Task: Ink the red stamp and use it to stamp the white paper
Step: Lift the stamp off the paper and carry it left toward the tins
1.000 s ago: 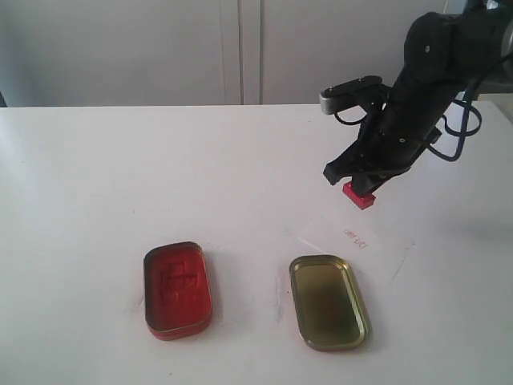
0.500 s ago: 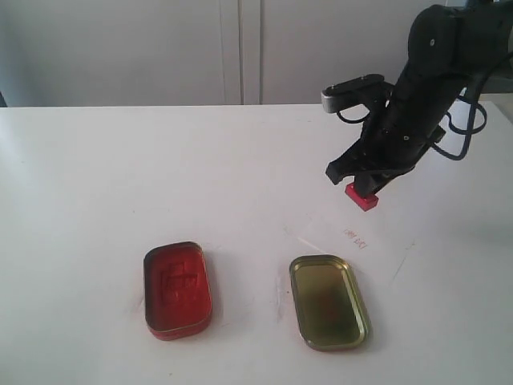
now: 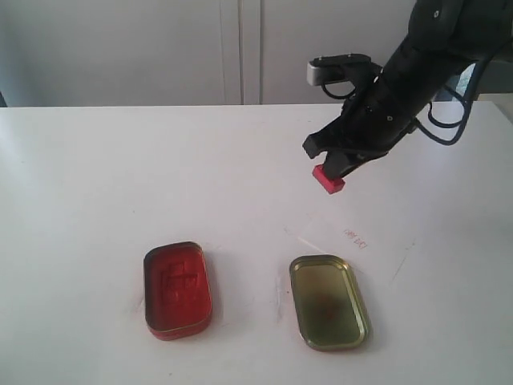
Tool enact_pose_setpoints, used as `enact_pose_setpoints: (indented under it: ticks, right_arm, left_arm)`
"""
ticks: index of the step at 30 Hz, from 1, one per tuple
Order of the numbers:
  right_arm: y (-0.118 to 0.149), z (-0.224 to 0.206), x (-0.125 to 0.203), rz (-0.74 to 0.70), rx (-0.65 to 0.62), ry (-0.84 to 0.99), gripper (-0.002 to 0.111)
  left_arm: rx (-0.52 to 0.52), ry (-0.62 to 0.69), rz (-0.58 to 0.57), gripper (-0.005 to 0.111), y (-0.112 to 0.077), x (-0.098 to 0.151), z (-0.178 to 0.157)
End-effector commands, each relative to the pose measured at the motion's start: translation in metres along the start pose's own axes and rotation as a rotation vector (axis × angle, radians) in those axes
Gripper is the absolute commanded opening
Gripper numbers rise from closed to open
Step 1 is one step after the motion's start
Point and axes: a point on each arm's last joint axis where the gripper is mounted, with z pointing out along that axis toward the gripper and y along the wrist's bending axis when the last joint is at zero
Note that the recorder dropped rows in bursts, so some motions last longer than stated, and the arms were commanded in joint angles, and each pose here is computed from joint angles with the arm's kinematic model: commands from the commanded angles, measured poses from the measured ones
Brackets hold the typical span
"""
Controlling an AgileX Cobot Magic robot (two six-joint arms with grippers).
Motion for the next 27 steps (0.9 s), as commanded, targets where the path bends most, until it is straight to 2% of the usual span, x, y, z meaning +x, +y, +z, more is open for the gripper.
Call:
enact_pose_setpoints:
  ticks: [1,8,16,27]
  right_arm:
    - [0.006,-0.005,-0.006,-0.028,-0.058,-0.048,0.000]
    - [0.007,0.010,-0.009,0.011,-0.128,-0.057,0.000]
    - [0.013,0.030,-0.018,0.046,-0.281,-0.095,0.000]
    - [0.020,0.059,-0.009,0.050,-0.432,0.017,0.000]
  left_arm:
    - [0.009,0.011,0.002,0.000,-0.001,0.003,0.001]
    - [0.009,0.011,0.002,0.000,-0.001,0.003,0.001]
    - [0.009,0.011,0.002,0.000,-0.001,0.003,0.001]
    - [0.009,0.011,0.002,0.000,-0.001,0.003,0.001]
